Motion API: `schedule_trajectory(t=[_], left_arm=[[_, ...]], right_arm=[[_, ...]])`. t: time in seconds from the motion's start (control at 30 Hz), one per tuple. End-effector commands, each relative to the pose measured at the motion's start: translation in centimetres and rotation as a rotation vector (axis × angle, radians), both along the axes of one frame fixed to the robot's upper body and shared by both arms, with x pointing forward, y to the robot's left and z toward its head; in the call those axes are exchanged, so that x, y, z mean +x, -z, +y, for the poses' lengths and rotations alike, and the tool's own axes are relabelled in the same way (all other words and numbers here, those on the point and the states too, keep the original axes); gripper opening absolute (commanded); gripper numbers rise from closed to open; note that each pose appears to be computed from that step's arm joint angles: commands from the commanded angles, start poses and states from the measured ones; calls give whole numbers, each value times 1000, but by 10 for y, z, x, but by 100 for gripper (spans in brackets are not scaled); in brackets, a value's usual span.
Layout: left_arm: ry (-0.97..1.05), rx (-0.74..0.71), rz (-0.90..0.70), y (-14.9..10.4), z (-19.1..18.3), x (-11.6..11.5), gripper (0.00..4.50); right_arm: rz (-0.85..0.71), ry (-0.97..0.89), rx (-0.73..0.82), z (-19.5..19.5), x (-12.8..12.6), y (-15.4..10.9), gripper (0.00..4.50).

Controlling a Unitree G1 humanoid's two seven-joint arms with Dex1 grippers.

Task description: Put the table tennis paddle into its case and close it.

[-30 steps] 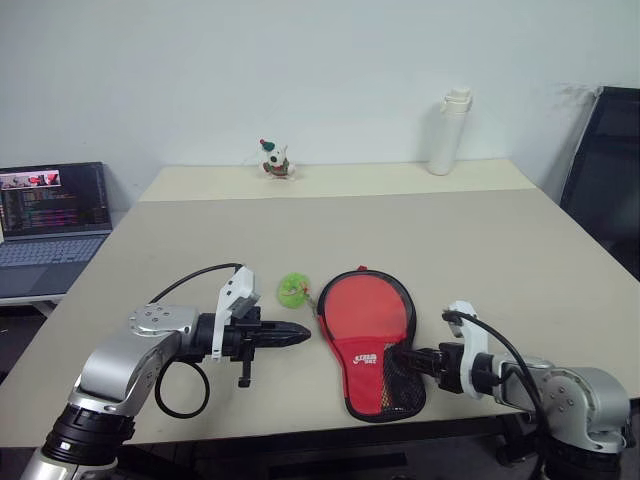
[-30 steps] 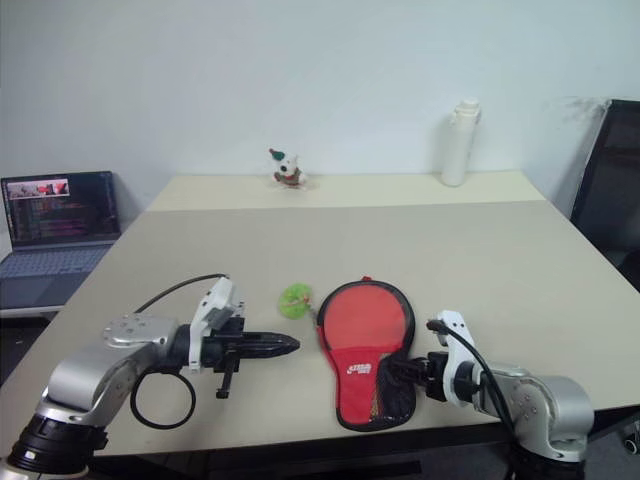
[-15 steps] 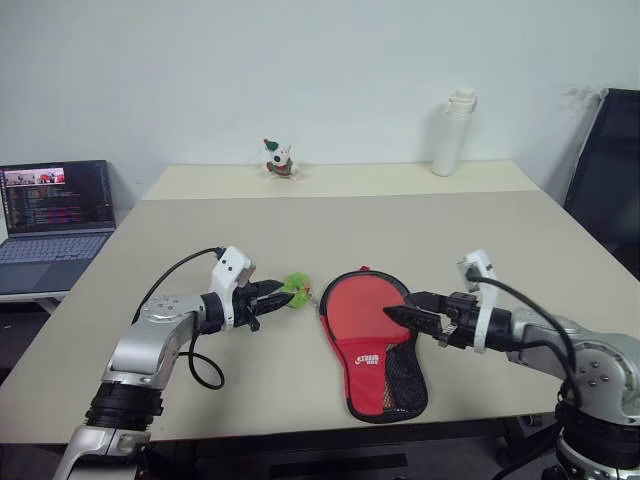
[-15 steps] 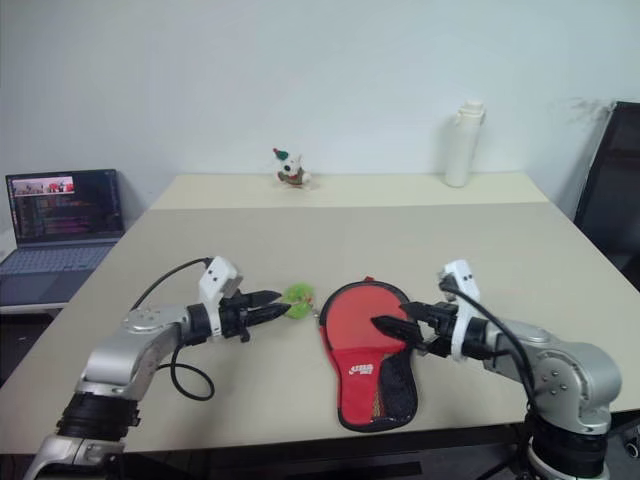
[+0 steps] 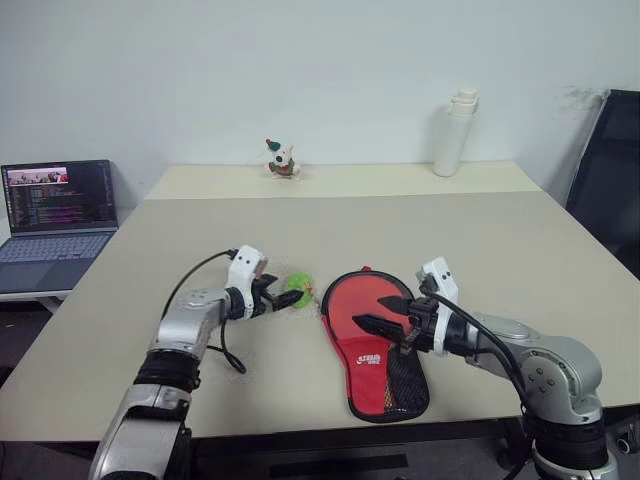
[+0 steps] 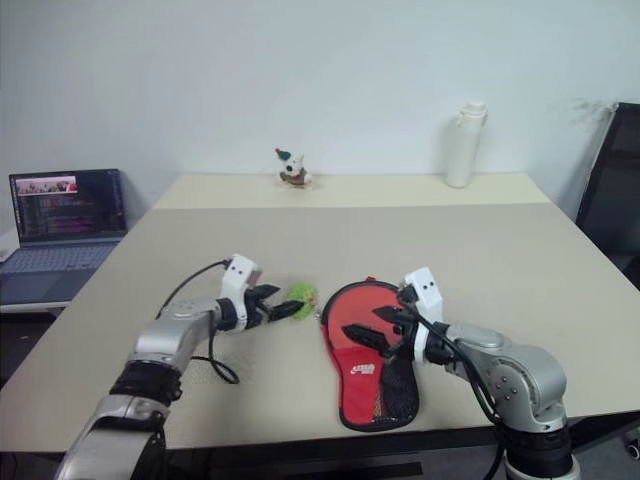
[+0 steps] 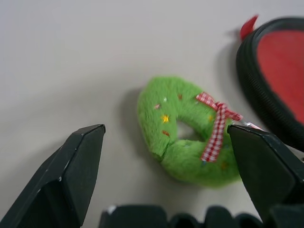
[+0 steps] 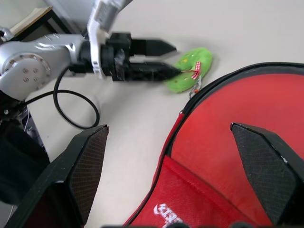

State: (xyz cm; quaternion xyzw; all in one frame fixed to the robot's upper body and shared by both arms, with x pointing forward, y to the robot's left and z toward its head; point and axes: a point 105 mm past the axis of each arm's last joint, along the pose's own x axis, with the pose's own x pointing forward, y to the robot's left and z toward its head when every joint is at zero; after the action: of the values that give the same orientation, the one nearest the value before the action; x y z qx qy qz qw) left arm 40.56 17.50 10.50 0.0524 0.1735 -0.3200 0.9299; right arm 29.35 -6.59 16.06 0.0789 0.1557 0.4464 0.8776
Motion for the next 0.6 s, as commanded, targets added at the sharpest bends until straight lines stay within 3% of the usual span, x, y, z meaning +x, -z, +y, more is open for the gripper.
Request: schedule_trajectory(t=[0.03, 0.33, 0.57, 0.6], left_arm=[[46, 38, -2, 1, -11, 8, 448], [102, 70, 41, 19, -19, 10, 448], [106, 71, 46, 22, -18, 8, 448], [105, 72, 47, 23, -18, 8, 432]], right_arm=[[-67, -11, -10, 5, 0, -8, 450], [-208, -10, -126, 24, 14, -4, 450], [-163, 47, -242, 31, 32, 36, 450], [-140, 58, -266, 29, 35, 46, 450]])
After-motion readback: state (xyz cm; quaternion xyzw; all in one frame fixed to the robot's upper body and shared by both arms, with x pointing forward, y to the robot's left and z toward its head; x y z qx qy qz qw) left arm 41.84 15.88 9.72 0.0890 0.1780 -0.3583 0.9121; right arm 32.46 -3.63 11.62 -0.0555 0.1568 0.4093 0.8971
